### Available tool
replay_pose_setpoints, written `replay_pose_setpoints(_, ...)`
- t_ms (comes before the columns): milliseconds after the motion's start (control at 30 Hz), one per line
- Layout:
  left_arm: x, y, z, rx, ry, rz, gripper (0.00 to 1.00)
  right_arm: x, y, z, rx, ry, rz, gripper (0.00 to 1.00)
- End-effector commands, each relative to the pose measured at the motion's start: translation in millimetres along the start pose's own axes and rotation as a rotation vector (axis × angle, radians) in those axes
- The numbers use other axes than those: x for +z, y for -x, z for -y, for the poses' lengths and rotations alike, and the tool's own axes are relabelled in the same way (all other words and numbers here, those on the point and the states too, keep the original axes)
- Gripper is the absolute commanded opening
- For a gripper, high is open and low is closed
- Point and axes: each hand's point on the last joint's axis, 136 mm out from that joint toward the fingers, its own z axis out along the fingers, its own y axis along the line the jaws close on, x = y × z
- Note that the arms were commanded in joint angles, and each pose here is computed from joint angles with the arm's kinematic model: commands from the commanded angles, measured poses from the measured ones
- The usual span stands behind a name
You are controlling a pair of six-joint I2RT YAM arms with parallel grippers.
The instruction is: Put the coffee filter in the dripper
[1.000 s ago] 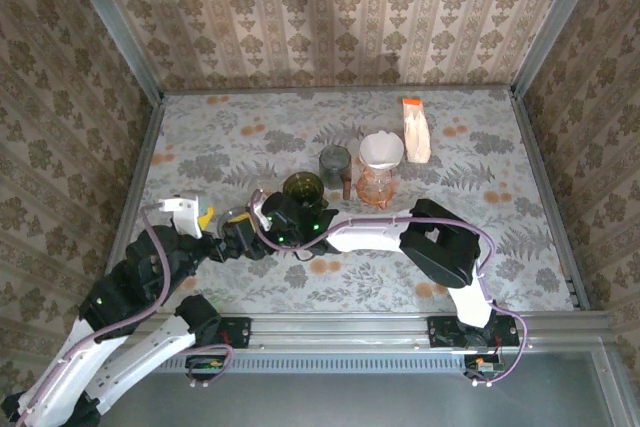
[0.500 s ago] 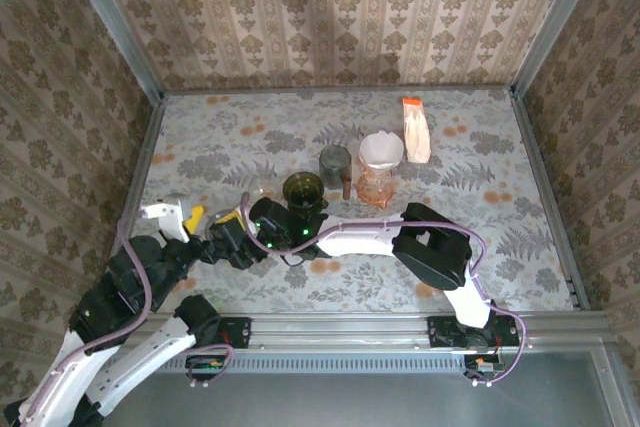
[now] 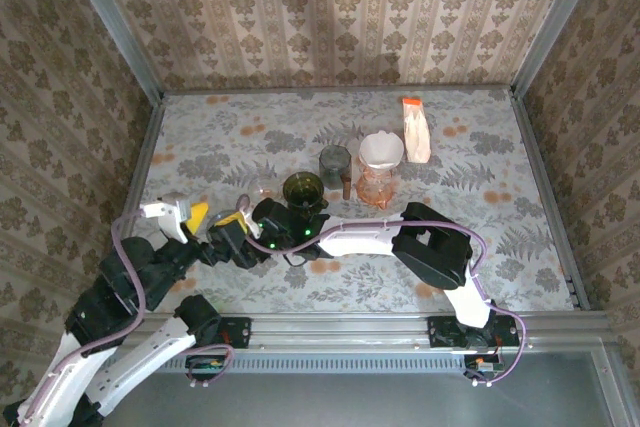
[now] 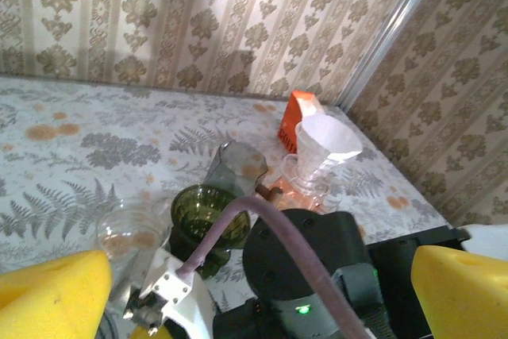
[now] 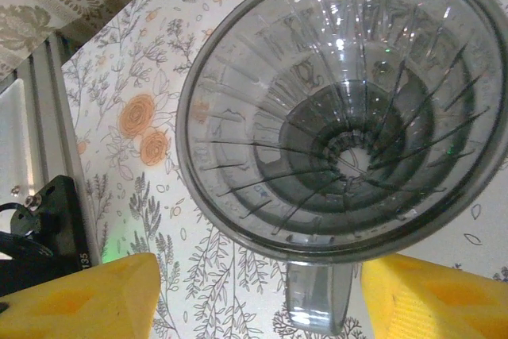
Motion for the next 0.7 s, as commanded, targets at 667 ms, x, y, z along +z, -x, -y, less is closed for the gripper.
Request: replay_pose_setpoints(667,5.0,2.6,-0.7,0.040,0.018,-0.004,1.00,-84.1,41.7,73.9,0.050,-0.291,0.118,0.73)
